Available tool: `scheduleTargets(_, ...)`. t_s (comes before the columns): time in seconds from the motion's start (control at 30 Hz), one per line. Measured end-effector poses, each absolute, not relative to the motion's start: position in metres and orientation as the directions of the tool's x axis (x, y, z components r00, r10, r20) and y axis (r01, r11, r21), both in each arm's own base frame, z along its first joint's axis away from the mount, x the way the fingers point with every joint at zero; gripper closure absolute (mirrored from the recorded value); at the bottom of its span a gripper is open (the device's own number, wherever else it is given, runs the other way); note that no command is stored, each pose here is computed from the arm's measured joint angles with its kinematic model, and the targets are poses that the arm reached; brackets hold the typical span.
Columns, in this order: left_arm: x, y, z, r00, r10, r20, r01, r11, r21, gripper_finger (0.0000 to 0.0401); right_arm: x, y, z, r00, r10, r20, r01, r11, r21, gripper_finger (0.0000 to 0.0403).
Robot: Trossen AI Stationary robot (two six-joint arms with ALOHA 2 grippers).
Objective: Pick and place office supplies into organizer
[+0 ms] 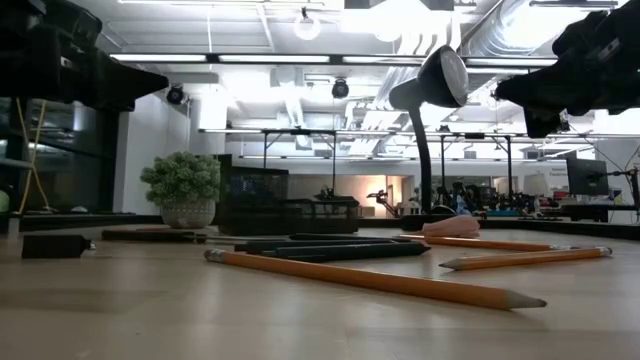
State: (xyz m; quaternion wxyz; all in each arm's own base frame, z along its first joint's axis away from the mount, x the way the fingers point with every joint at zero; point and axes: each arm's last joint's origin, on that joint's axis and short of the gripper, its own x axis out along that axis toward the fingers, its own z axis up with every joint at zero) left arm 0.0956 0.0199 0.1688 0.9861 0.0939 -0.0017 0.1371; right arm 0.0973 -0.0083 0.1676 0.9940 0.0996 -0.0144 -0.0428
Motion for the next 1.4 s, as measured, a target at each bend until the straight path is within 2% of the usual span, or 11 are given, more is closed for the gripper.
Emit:
scheduleTargets(0.33,0.096,0.02,0.169,0.962,0.27,0.029,-0.27,0.945,0.185,0.04,0.097,-0.008,0.168,0.996,-0.088,0.021,0.081,0.973,0.214,0.0371)
scheduleTargets(0.53,0.096,0.02,0.169,0.961,0.274,0.029,-0.272,0.924,0.271,0.04,0.097,-0.008,0.168,0.996,-0.089,0.023,0.077,0.945,0.318,0.0372)
scheduleTargets(0.6,0.095,0.021,0.171,0.948,0.316,0.047,-0.314,0.893,0.323,0.04,0.097,-0.008,0.168,0.996,-0.088,0.024,0.073,0.929,0.362,0.037)
scheduleTargets(0.77,0.094,0.024,0.172,0.91,0.41,0.062,-0.407,0.855,0.322,0.04,0.097,-0.008,0.168,0.996,-0.088,0.025,0.063,0.855,0.514,0.0372)
scheduleTargets(0.83,0.094,0.024,0.172,0.903,0.425,0.064,-0.421,0.845,0.331,0.04,0.097,-0.009,0.168,0.995,-0.096,0.029,0.057,0.775,0.63,0.0373)
scheduleTargets(0.93,0.093,0.026,0.173,0.876,0.478,0.065,-0.468,0.812,0.348,0.04,0.097,-0.012,0.169,0.979,-0.198,0.038,0.087,0.583,0.808,0.0372)
scheduleTargets(1.03,0.092,0.027,0.179,0.855,0.502,0.129,-0.518,0.823,0.234,0.04,0.096,-0.016,0.172,0.944,-0.323,0.065,0.096,0.456,0.885,0.0372)
scheduleTargets(1.1,0.092,0.026,0.181,0.855,0.497,0.151,-0.518,0.836,0.179,0.04,0.095,-0.016,0.175,0.94,-0.328,0.096,0.084,0.496,0.864,0.0371)
scheduleTargets(1.23,0.092,0.025,0.19,0.878,0.457,0.141,-0.476,0.864,0.167,0.04,0.095,-0.015,0.183,0.955,-0.276,0.107,0.076,0.577,0.813,0.0365)
scheduleTargets(1.33,0.092,0.025,0.21,0.885,0.449,0.125,-0.465,0.869,0.167,0.04,0.094,-0.013,0.202,0.966,-0.227,0.128,0.05,0.643,0.764,0.0359)
scheduleTargets(1.4,0.094,0.025,0.227,0.896,0.433,0.095,-0.443,0.875,0.193,0.04,0.094,-0.013,0.213,0.974,-0.206,0.09,0.085,0.711,0.698,0.0355)
